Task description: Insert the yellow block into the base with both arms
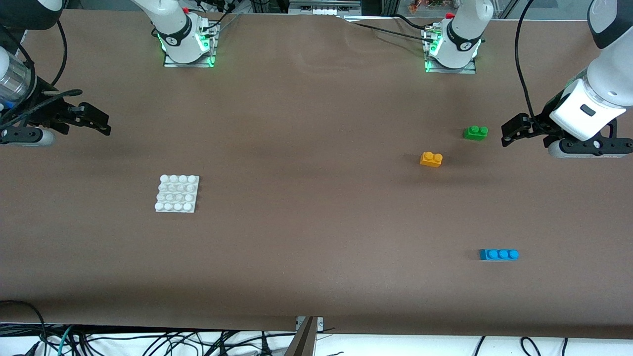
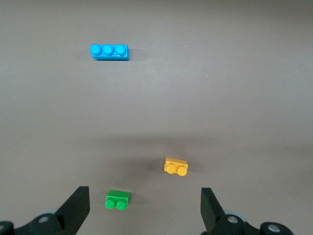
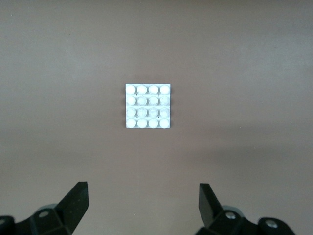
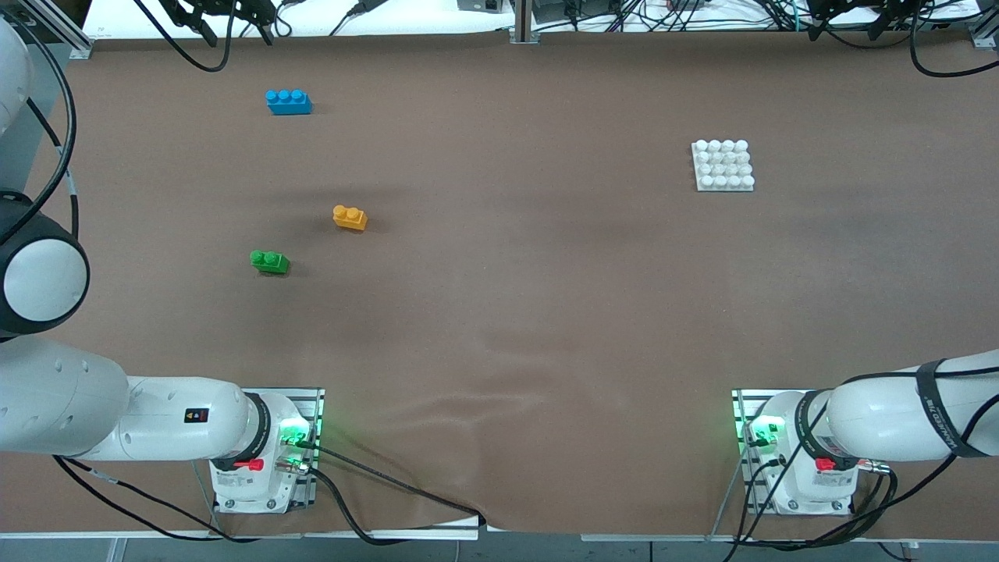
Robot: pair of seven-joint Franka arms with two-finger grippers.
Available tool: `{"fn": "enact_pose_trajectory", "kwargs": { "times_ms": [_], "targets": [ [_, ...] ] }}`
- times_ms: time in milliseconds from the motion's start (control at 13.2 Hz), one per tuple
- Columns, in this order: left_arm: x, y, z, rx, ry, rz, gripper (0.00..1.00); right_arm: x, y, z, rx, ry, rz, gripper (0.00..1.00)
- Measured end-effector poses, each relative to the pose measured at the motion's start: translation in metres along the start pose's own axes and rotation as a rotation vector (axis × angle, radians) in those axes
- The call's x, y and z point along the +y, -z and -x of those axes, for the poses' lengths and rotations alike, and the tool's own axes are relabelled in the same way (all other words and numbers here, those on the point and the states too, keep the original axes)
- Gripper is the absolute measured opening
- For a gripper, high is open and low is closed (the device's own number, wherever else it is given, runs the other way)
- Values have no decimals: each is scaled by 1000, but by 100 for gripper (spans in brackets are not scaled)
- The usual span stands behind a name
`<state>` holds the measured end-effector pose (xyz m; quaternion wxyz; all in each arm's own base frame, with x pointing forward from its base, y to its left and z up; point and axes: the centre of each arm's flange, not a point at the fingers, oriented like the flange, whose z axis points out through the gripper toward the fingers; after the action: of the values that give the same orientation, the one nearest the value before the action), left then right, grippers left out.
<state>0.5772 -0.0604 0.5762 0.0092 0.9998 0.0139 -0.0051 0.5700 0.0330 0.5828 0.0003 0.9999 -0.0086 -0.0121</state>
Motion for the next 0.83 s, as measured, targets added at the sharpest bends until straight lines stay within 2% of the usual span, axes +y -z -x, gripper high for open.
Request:
{"fn": "enact_pose_trajectory", "kwargs": {
  "times_ms": [831],
  "targets": [
    [0, 0, 0, 0, 0, 0, 100, 12, -6, -4, -10, -23, 2, 100]
  ]
}}
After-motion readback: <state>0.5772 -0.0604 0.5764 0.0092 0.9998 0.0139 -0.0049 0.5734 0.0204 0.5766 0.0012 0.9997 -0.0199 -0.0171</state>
